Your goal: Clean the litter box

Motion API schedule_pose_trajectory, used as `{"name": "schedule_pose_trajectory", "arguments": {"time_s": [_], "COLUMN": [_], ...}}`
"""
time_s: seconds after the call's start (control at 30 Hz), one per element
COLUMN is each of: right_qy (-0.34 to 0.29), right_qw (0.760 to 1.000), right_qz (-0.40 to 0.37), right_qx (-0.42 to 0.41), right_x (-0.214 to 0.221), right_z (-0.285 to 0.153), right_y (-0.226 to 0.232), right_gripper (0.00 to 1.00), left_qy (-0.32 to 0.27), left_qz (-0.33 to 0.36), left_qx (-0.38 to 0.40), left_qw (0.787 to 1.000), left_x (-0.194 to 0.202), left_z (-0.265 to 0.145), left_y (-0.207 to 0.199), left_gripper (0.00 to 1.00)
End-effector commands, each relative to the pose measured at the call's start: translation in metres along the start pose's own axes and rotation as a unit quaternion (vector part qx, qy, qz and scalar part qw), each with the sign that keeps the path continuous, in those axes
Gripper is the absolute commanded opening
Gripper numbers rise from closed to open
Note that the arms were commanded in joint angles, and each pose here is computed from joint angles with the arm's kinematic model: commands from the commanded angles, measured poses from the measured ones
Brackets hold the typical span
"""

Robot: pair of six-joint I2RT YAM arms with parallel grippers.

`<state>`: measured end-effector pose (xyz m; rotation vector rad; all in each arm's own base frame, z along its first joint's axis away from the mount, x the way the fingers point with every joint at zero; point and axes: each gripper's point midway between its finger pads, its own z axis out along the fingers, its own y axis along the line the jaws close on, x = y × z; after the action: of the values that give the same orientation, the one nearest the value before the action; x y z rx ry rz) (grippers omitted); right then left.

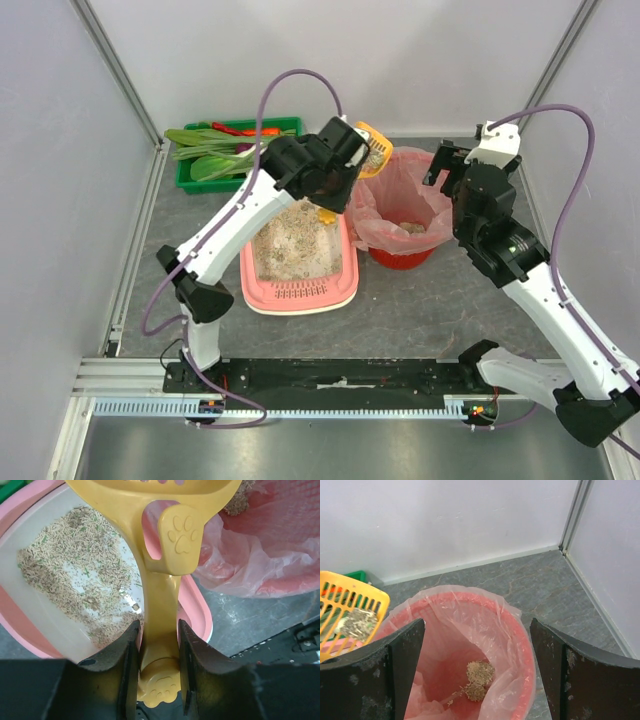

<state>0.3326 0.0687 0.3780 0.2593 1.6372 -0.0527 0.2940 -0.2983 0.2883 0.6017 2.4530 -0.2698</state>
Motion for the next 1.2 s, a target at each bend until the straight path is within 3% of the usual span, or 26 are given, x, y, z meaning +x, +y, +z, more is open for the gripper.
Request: {"name": "schedule_pose_trajectory", "arguments": {"time_s": [0.0,0.3,0.47,0.6,0.83,1.0,1.17], "right_qy": [-0.035,-0.037,-0.041,-0.045,-0.057,-0.067,-0.075], "right_qw": [0.999,0.999,0.998,0.998,0.996,0.994,0.993], "right_qz": [0.004,0.022,0.022,0.012,0.005,0.000,0.000], "right_qx": [0.027,0.031,0.032,0.039,0.065,0.082,0.087], "right_x": [-0.015,-0.009,-0.011,-0.011,-0.010,-0.014,-0.018], "right_z": [-0.005,-0.010,-0.013,-0.018,-0.033,-0.044,-0.051], "right_y": [-0.016,-0.022,-0.025,-0.033,-0.057,-0.072,-0.080], "right_gripper": [0.95,0.96,0.96,0.97,0.98,0.98,0.97], "left_qy": [-0.007,-0.058,-0.092,-0.108,-0.143,-0.174,-0.212], "left_qz": [0.065,0.153,0.208,0.271,0.282,0.345,0.367], "left_qx": [-0.079,-0.194,-0.213,-0.257,-0.288,-0.342,-0.373], "left_qw": [0.995,0.967,0.950,0.921,0.904,0.857,0.825], "left_x": [0.001,-0.018,-0.034,-0.042,-0.056,-0.064,-0.074], "left_z": [-0.001,0.002,0.011,0.009,0.002,-0.014,-0.026], "left_y": [0.006,0.007,-0.011,-0.013,-0.013,-0.011,-0.011], "left_gripper": [0.02,0.02,0.02,0.02,0.02,0.02,0.02]}}
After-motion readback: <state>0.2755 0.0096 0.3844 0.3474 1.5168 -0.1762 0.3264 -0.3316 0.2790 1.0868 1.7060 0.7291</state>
